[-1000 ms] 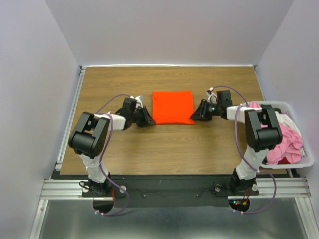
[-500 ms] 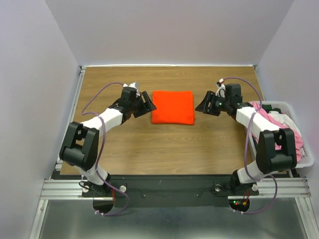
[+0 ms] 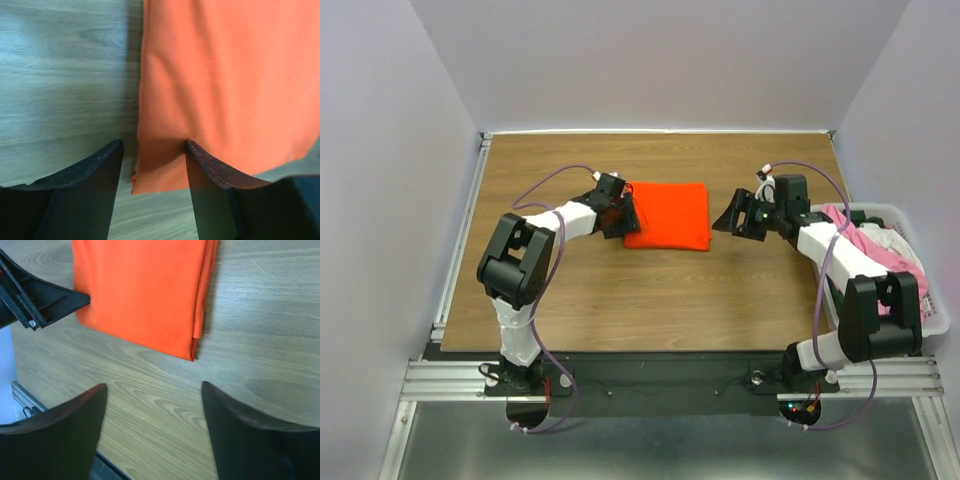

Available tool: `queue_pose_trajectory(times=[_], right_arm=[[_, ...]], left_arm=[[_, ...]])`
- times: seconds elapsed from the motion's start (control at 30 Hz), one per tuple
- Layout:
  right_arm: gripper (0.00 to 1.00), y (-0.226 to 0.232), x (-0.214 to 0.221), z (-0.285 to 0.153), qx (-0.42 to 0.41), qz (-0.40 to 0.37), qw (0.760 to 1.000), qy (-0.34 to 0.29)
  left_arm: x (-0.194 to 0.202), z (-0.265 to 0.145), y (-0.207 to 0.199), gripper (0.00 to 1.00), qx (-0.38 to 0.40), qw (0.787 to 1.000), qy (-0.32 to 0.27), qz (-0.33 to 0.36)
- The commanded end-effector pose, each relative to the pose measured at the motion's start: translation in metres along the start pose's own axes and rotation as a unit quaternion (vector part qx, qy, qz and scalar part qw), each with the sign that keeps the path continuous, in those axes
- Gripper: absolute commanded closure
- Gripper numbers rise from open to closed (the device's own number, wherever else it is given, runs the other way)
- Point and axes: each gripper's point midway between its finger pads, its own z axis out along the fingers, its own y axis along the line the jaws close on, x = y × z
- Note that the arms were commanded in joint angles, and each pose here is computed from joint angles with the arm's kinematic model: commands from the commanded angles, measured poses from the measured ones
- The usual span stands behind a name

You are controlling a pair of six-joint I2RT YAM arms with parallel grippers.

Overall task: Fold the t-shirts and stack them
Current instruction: Fold the tshirt, then neatly place the folded tshirt to the corner

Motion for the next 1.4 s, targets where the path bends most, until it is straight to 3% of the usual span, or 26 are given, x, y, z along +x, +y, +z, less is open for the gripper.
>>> queue_pose_trajectory(times=[0.0, 0.1, 0.27, 0.37, 0.47, 0.53, 0.67, 0.77, 0.93, 1.1, 1.23, 1.37], right_arm=[[0.16, 0.008, -0.012, -0.014, 0.003, -0.023, 0.999, -0.032], [0.07, 0.007, -0.022, -0.024, 0.026, -0.026, 0.998, -0.059], [0.05, 0.015, -0.038, -0.044, 0.042, -0.046, 0.993, -0.098], [0.05, 0.016, -0.043, -0.049, 0.048, -0.051, 0.991, -0.111], [0.05, 0.017, -0.045, -0.053, 0.052, -0.057, 0.99, -0.119], [0.05, 0.016, -0.046, -0.054, 0.055, -0.061, 0.989, -0.121], [0.05, 0.016, -0.046, -0.054, 0.056, -0.063, 0.989, -0.121], [0.05, 0.015, -0.046, -0.054, 0.056, -0.065, 0.989, -0.121], [0.05, 0.016, -0.047, -0.054, 0.057, -0.072, 0.988, -0.122], [0.05, 0.013, -0.05, -0.053, 0.062, -0.073, 0.988, -0.122], [0.05, 0.013, -0.049, -0.05, 0.059, -0.071, 0.989, -0.114], [0.05, 0.015, -0.05, -0.049, 0.056, -0.07, 0.99, -0.112]], left_arm=[[0.011, 0.004, 0.006, 0.39, -0.054, 0.998, 0.014, 0.03], [0.023, 0.008, 0.015, 0.42, -0.097, 0.994, 0.023, 0.044], [0.041, 0.012, 0.024, 0.45, -0.131, 0.989, 0.05, 0.055], [0.05, 0.018, 0.032, 0.54, -0.15, 0.985, 0.069, 0.056], [0.053, 0.022, 0.04, 0.7, -0.169, 0.981, 0.078, 0.057], [0.05, 0.023, 0.043, 0.86, -0.175, 0.98, 0.08, 0.056], [0.021, 0.023, 0.058, 0.97, -0.187, 0.979, 0.065, 0.045], [-0.006, 0.021, 0.08, 0.99, -0.208, 0.976, 0.052, 0.038], [-0.075, -0.002, 0.154, 0.99, -0.294, 0.955, 0.029, 0.025], [-0.113, -0.03, 0.218, 0.99, -0.347, 0.937, 0.024, 0.003], [-0.131, -0.059, 0.286, 0.98, -0.413, 0.91, 0.018, -0.028], [-0.142, -0.077, 0.326, 0.96, -0.477, 0.878, 0.028, -0.021]])
